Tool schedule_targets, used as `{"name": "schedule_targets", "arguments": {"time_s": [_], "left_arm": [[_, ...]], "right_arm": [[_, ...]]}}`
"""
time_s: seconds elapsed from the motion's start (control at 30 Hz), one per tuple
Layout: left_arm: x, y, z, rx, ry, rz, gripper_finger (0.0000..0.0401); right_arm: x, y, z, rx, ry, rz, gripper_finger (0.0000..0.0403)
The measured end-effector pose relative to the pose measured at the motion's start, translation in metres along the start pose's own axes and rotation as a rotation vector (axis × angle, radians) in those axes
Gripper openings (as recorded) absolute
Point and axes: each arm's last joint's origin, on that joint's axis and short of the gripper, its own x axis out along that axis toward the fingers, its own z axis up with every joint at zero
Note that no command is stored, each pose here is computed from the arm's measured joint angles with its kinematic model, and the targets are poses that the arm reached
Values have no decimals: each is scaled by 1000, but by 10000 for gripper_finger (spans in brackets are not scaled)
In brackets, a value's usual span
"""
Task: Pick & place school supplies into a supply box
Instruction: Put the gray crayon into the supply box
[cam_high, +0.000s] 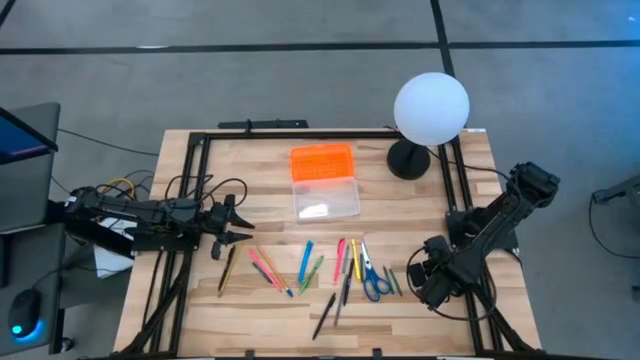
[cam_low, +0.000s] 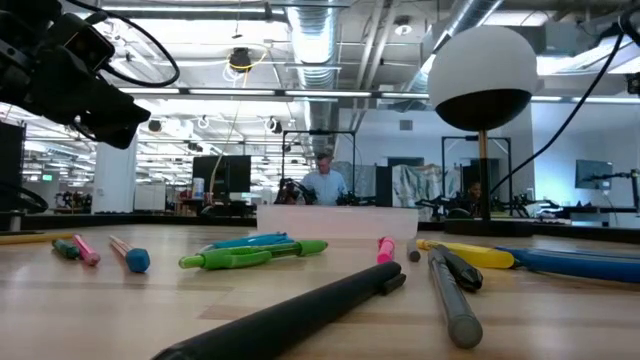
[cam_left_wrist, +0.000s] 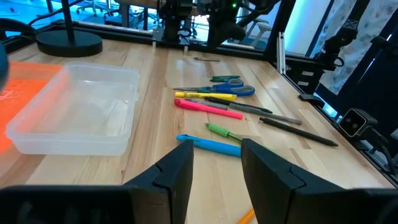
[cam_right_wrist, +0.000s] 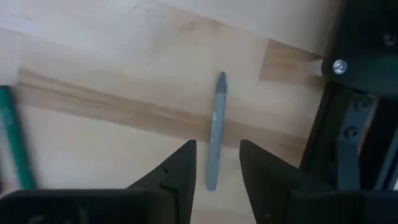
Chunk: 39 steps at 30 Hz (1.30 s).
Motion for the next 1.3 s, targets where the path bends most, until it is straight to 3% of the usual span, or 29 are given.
{"name": "schedule_targets", "arguments": {"time_s": [0.4,0.67,1.0,1.3], "left_arm": [[0,0,0,-15,-1,3,129],[0,0,0,-33,0,2,129],[0,0,0,-33,-1,4,129],[0,1,0,-26,-5,20,129]], "right_arm": [[14,6,-4,-27,-24,-42,118],[33,6,-6,-30,20,12,118],[37,3,-4,-36,24,-11,118],[46,1,-4,-37,68,13,81]]}}
